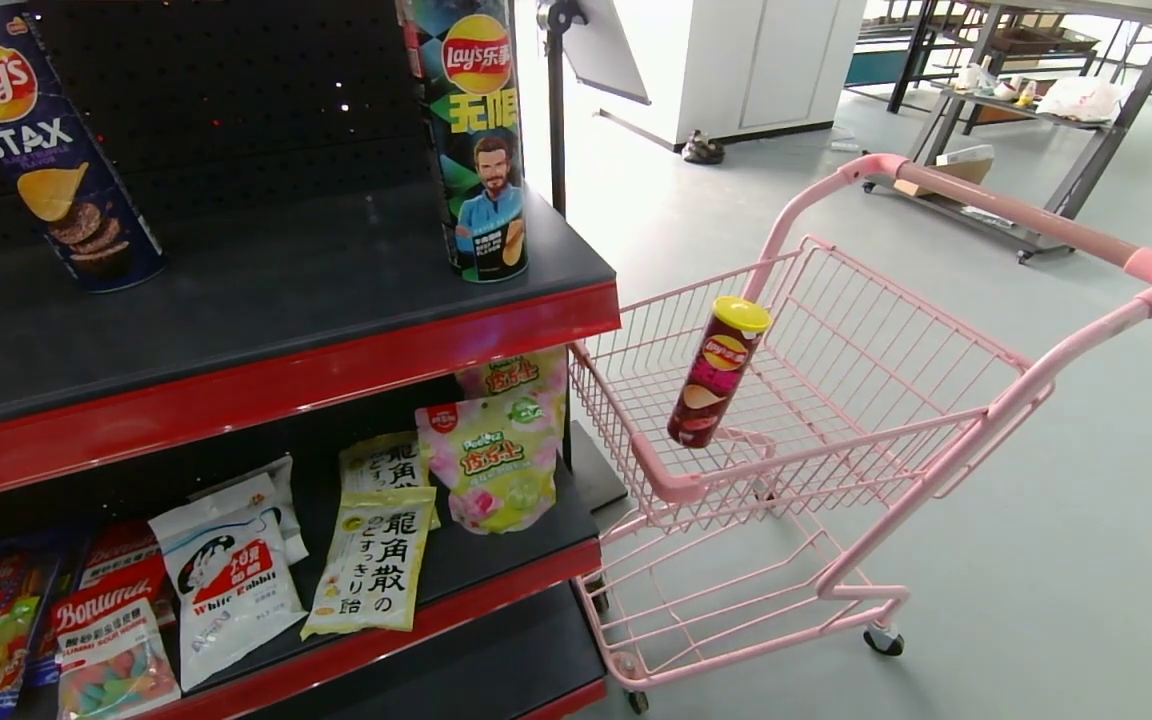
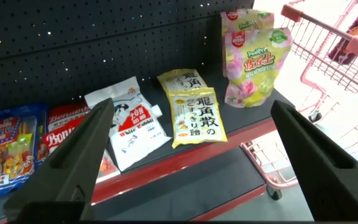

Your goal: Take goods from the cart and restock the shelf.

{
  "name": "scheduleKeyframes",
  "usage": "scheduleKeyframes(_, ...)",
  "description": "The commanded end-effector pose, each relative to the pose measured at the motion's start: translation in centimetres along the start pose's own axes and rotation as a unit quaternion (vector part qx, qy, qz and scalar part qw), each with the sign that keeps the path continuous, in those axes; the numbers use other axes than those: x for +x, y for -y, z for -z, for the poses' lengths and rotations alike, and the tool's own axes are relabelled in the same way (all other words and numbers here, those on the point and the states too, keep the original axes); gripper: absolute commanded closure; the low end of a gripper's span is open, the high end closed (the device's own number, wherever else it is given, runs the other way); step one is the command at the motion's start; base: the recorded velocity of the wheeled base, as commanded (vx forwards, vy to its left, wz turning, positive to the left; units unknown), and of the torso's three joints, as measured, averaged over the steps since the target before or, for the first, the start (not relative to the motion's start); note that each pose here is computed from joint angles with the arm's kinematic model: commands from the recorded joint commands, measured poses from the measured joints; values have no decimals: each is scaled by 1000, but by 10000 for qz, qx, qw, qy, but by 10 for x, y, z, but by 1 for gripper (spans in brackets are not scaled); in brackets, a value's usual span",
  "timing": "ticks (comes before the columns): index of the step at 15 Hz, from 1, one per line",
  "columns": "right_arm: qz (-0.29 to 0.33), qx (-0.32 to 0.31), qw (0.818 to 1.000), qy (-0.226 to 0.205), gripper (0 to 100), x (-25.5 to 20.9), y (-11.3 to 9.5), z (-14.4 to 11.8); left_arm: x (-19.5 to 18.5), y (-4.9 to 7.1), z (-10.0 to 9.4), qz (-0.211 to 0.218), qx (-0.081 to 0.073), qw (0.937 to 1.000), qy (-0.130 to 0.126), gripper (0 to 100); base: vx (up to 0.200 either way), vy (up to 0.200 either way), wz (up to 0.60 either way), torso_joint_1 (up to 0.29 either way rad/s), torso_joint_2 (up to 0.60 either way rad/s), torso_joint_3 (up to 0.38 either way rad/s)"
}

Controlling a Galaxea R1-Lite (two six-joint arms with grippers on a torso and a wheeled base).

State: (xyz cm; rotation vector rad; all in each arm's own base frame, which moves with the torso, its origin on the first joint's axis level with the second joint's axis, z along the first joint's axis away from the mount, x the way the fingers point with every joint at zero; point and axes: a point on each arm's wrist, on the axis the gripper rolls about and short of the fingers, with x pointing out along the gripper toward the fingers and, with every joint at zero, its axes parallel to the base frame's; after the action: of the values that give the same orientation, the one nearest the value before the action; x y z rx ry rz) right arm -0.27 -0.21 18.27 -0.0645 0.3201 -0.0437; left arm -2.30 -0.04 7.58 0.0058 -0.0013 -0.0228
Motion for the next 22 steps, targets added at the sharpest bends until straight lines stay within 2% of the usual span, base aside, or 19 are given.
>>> scheduleKeyframes(1,29,29,9997,222,100,-8,0,6,0,0,0,1,2,10000,1,0,0,0,0,51,-183,-129)
scheduleKeyframes(16,-13,-160,9998,110,100,20,-1,-24,0,0,0,1,2,10000,1,0,0,0,0,175,-510,-338)
scheduleKeyframes(22,50,-231,9997,36,100,30,-1,-28,0,0,0,1,2,10000,1,0,0,0,600,74,-174,-108)
